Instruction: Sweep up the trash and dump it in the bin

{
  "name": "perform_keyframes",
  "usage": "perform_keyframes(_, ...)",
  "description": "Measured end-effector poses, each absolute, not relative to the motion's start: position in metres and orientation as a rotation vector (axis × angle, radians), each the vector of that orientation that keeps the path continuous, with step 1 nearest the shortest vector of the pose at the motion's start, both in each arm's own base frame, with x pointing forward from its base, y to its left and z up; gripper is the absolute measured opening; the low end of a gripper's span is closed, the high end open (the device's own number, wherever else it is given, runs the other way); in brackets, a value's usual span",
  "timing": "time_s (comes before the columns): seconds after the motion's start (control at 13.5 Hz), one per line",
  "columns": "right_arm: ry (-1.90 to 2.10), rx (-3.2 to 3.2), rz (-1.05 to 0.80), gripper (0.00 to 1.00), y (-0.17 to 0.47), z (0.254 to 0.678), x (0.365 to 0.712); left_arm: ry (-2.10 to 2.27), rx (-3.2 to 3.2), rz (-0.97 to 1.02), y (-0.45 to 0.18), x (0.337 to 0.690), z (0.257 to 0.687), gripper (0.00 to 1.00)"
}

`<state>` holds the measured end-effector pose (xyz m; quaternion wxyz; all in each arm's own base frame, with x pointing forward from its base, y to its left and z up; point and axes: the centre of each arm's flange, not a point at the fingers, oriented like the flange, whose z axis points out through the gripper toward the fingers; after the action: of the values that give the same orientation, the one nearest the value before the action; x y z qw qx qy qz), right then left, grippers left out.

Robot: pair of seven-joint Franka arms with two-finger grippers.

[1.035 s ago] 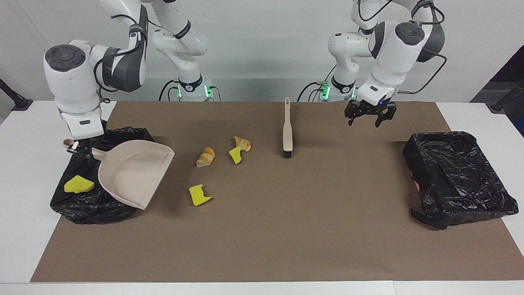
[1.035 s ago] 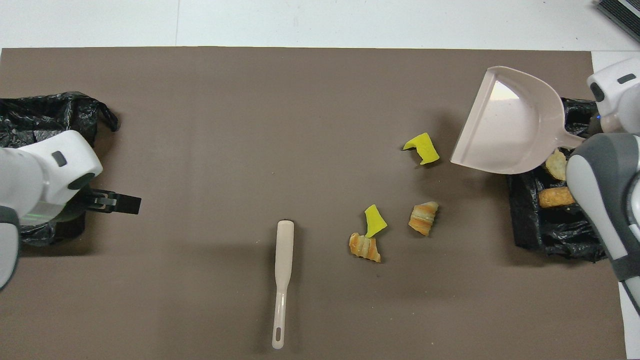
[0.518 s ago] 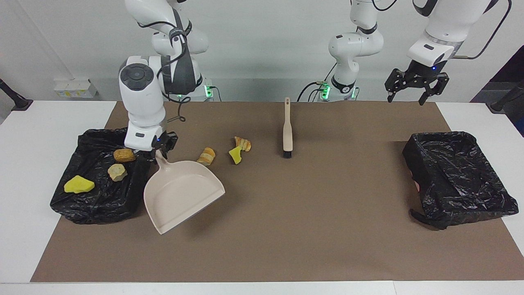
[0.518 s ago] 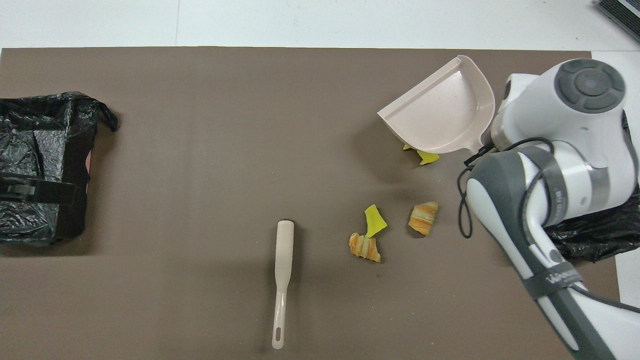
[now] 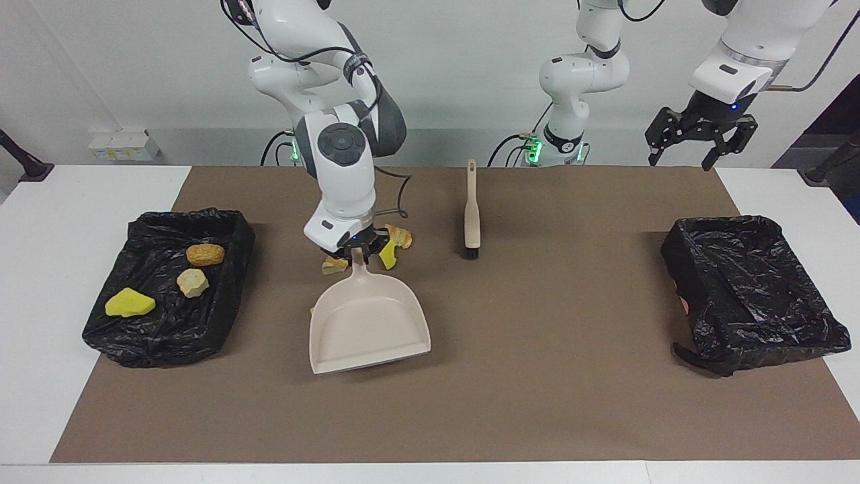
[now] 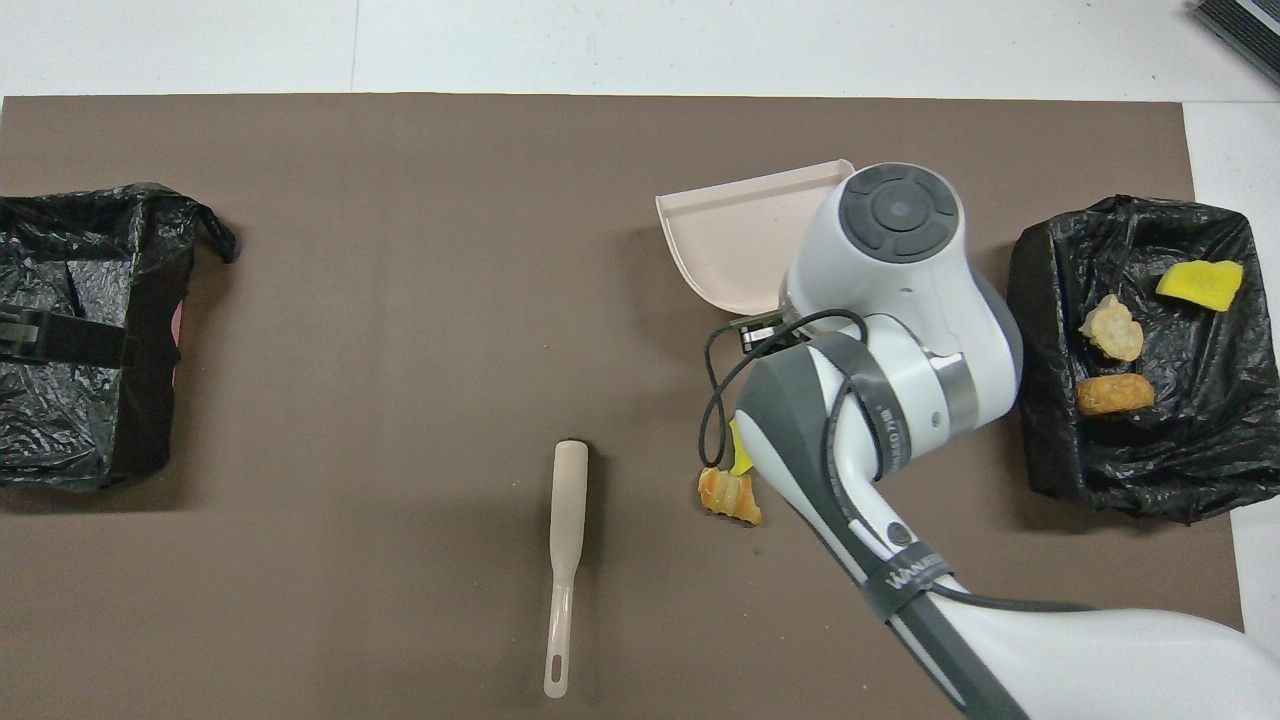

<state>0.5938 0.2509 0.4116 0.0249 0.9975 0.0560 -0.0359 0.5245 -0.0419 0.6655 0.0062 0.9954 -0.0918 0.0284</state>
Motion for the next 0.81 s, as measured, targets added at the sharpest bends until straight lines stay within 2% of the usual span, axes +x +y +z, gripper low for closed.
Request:
perform_keyframes(0.37, -0.141, 3.130, -0.095, 0.32, 0.362, 0.358, 0.606, -0.290, 3.115, 0.085, -0.042, 0.525, 0.665, 1.00)
perform_keyframes(0.67, -0.137, 3.181, -0.050, 0.32, 0.406, 0.342, 0.612, -0.290, 3.114, 0.081, -0.042, 0.525, 0.663, 1.00)
perform_keyframes(0.74, -0.147, 3.194, -0.042, 0.37, 0.407, 0.343, 0.614, -0.290, 3.114, 0.081, -0.042, 0.525, 0.663, 1.00)
perform_keyframes(0.81, -0.160, 3.212, -0.020, 0.48, 0.407, 0.345, 0.617, -0.290, 3.114, 0.081, -0.042, 0.525, 0.663, 1.00)
